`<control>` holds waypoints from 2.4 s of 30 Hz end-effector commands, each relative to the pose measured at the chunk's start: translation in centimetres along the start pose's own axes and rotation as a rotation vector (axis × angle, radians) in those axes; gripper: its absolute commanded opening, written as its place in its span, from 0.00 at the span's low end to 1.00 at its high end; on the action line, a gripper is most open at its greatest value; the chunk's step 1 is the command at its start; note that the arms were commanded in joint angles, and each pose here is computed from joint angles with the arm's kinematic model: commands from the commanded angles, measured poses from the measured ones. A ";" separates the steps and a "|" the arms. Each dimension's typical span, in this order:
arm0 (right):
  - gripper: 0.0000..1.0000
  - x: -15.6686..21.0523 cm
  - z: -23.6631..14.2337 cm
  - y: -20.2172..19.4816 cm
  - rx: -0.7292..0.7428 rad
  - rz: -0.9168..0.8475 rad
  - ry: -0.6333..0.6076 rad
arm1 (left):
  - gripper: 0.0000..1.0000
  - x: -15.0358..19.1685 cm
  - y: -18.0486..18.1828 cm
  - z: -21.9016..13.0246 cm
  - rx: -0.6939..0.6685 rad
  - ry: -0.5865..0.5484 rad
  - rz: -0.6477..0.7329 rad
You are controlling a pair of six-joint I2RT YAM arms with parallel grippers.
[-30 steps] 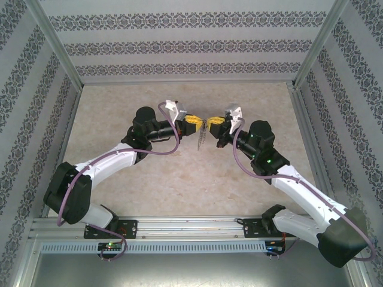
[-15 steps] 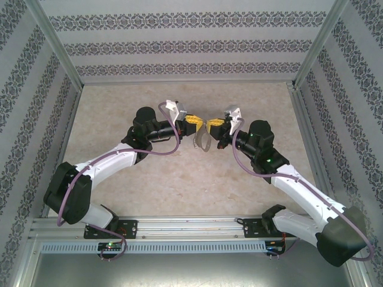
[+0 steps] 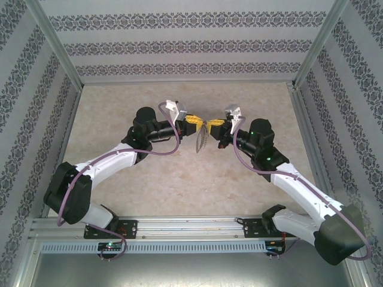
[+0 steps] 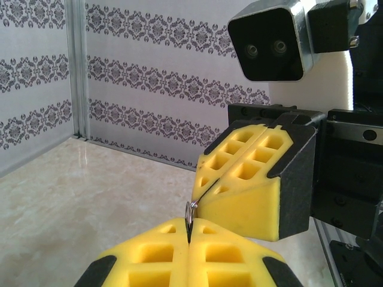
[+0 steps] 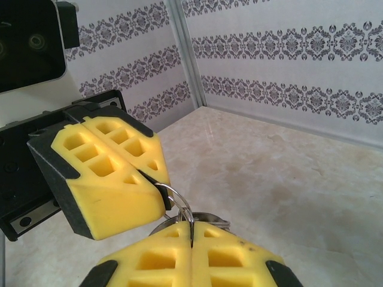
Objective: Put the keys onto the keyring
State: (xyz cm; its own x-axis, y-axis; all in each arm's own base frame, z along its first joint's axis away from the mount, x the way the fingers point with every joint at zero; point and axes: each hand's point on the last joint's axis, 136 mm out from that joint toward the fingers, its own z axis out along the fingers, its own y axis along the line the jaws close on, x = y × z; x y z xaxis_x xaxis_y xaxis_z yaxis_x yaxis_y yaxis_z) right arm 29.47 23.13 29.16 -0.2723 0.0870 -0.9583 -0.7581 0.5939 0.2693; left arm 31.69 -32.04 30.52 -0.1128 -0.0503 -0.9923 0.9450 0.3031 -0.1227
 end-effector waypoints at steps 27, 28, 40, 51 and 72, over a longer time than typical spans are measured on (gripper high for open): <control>0.51 -0.8 -2.8 -1.6 -0.022 0.111 -0.043 | 0.00 -3.0 -1.9 -0.1 0.056 -0.106 0.081; 0.52 -1.1 -2.7 -1.5 -0.028 0.108 -0.048 | 0.00 -2.9 -1.9 -0.1 0.057 -0.106 0.079; 0.55 -4.1 -2.7 -0.3 -0.167 0.082 -0.123 | 0.00 -2.7 -2.0 0.4 0.103 -0.122 0.028; 0.54 -4.0 -1.6 0.8 -0.310 0.119 -0.085 | 0.00 -2.7 -1.8 0.7 0.119 -0.143 -0.020; 0.27 -2.6 0.2 1.1 -0.356 0.148 -0.041 | 0.00 -3.0 -1.6 1.0 0.132 -0.166 -0.050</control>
State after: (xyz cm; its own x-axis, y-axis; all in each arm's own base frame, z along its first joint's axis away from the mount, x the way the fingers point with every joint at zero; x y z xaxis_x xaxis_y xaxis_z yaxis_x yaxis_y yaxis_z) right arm 29.95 23.15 29.99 -0.4377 0.1851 -0.8798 -0.8283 0.2976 0.4747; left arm 31.80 -32.93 31.51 -0.1771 -0.1793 -0.9677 0.9526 0.2160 -0.2143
